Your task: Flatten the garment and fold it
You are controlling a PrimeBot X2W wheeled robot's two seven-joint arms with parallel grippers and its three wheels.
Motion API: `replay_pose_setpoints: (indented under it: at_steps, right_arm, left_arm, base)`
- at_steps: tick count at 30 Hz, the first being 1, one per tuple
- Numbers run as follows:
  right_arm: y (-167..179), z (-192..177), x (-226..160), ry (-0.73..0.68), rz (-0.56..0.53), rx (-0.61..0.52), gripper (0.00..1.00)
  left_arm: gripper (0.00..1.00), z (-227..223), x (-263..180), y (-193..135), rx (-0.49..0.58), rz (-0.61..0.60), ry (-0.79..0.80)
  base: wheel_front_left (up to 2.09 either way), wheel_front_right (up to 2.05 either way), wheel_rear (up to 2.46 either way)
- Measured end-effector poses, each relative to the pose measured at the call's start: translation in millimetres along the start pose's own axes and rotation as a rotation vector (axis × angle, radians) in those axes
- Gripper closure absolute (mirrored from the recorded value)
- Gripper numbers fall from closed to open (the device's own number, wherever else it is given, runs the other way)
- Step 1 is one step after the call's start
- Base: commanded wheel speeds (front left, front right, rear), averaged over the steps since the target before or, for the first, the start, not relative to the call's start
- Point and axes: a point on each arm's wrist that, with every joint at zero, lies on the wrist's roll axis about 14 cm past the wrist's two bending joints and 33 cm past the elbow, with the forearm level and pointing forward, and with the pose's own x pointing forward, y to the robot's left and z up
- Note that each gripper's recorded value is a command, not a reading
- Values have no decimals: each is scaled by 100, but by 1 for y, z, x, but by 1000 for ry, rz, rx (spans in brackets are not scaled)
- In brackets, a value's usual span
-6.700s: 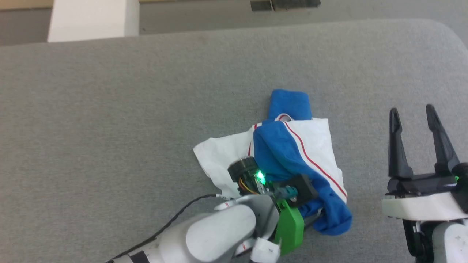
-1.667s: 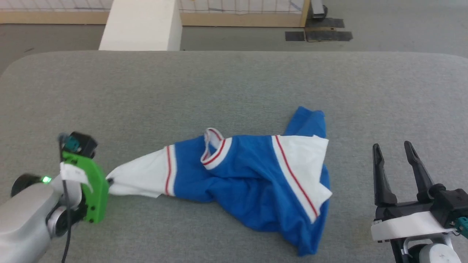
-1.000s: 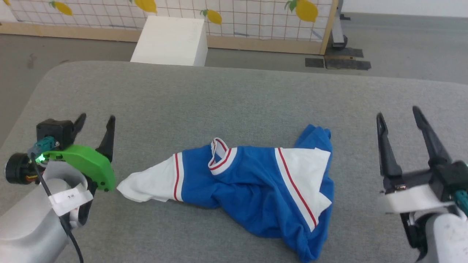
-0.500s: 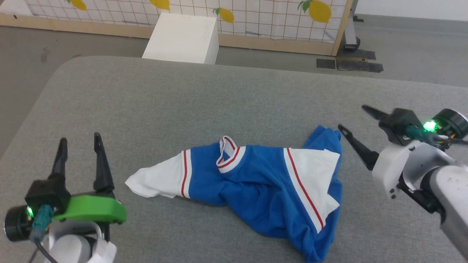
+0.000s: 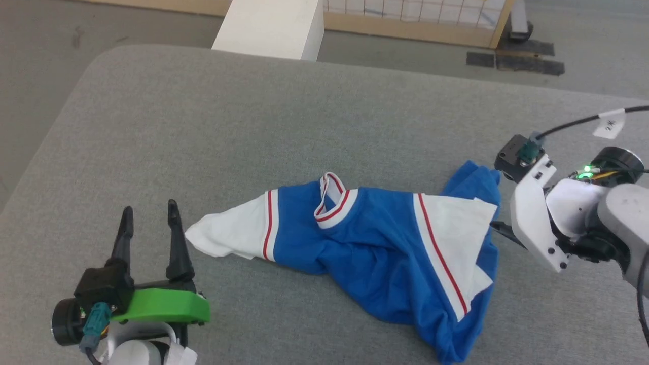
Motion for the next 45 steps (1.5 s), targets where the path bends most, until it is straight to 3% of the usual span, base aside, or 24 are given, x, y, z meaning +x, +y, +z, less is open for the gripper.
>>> replay_pose_setpoints:
  at_steps: [13,14,15,16,24,31,36,42,45]
  right_arm:
    - [26,-23,74,105,118,28,0]
    - [25,-22,76,97,119,21,16]
    - [25,-18,77,77,117,14,78]
    - [24,-15,77,54,114,9,100]
    - [21,11,53,-174,77,-34,100]
    - [-23,15,-10,-360,-52,22,100]
    - [-46,-59,-36,-276,-144,156,100]
    - [-28,-160,-30,-90,-159,365,100]
    - [-15,-188,-25,-43,-156,442,100]
  left_arm:
    - [0,-29,-2,14,24,36,89]
    - [0,-30,-1,15,24,38,92]
    - [0,-31,-1,14,24,37,94]
    - [0,-32,-1,14,22,36,97]
    - [0,-32,-3,4,-3,8,94]
    - [0,-30,-7,-14,-29,-44,90]
    - [0,-29,-4,-33,-48,-97,82]
    - [0,-31,-4,-46,-58,-132,87]
    - [0,-31,-5,-44,-57,-127,88]
  base:
    - [0,0,0]
    - [0,0,0]
    - [0,0,0]
    - [0,0,0]
    - [0,0,0]
    - [0,0,0]
    - [0,0,0]
    - [0,0,0]
    - [0,0,0]
